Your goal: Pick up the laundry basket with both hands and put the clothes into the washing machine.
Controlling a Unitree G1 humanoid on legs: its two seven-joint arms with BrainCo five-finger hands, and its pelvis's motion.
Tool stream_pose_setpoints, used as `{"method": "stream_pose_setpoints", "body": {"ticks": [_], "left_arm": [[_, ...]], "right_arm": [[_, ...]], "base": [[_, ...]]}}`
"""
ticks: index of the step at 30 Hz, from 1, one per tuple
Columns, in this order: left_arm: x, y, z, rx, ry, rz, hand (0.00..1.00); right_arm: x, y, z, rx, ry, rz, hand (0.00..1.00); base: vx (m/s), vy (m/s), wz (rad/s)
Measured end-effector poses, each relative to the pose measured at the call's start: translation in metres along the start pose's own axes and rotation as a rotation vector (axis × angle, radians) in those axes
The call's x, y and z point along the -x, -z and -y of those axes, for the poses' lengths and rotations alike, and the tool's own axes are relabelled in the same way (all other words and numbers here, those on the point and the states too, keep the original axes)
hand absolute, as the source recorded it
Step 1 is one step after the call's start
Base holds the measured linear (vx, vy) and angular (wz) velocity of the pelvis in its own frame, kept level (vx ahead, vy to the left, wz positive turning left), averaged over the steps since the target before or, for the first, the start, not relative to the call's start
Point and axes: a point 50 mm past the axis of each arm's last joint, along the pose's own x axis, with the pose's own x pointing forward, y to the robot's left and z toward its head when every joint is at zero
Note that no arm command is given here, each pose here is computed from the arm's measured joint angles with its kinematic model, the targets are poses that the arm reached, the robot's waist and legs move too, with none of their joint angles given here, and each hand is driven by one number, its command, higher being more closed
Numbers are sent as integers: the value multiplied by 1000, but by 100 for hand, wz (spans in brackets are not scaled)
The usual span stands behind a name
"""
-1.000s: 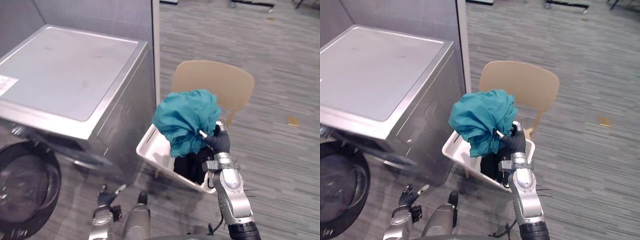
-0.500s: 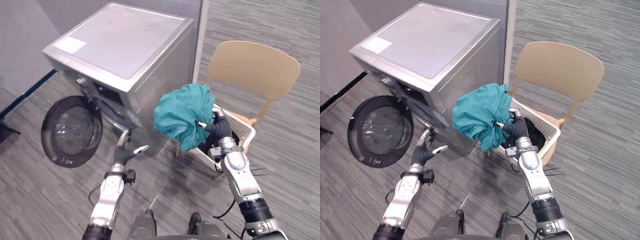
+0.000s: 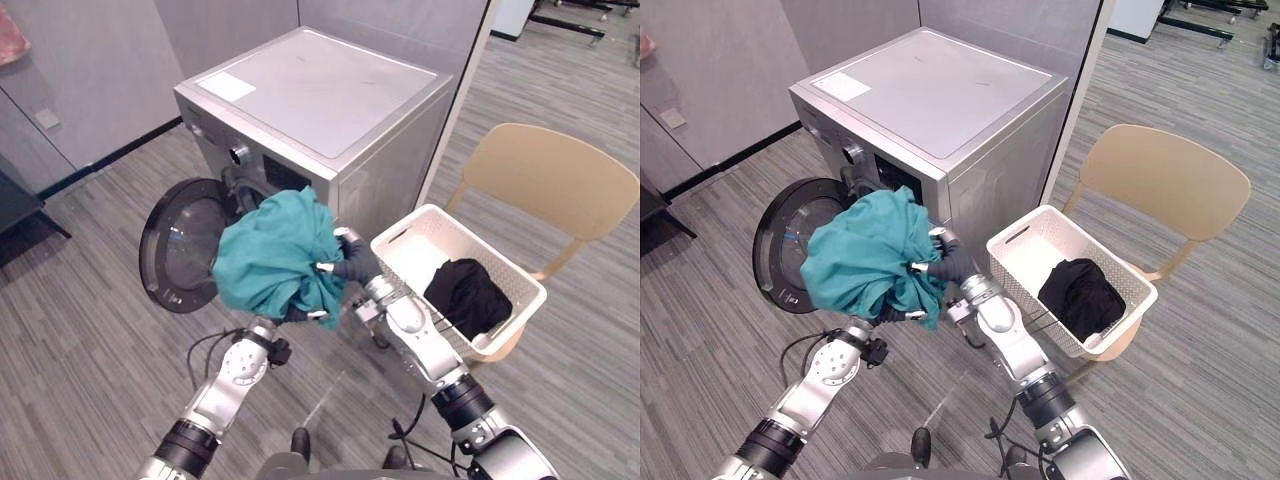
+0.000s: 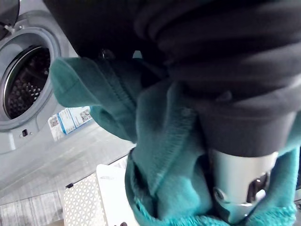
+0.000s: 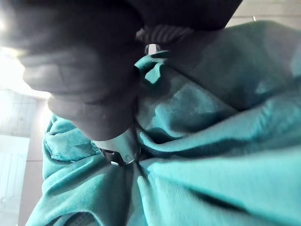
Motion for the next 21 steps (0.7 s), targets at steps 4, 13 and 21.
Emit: {"method": "stream_pose_setpoints", "body": {"ticks": [4,13,21], "left_arm": [[0,2,3,18,-42,-24,100],[17,18,20,104,-33,-138,100],[25,33,14,175,-118,-233,100]], "right_arm": [[8,13,-4,-130,24,-27,100],[27,33,-3,-156,69,-97,0],[53,49,18,-135,246,-162,0]], "base": [[-40,-44,4],[19,-31,-1],[54,-28,-1]]}}
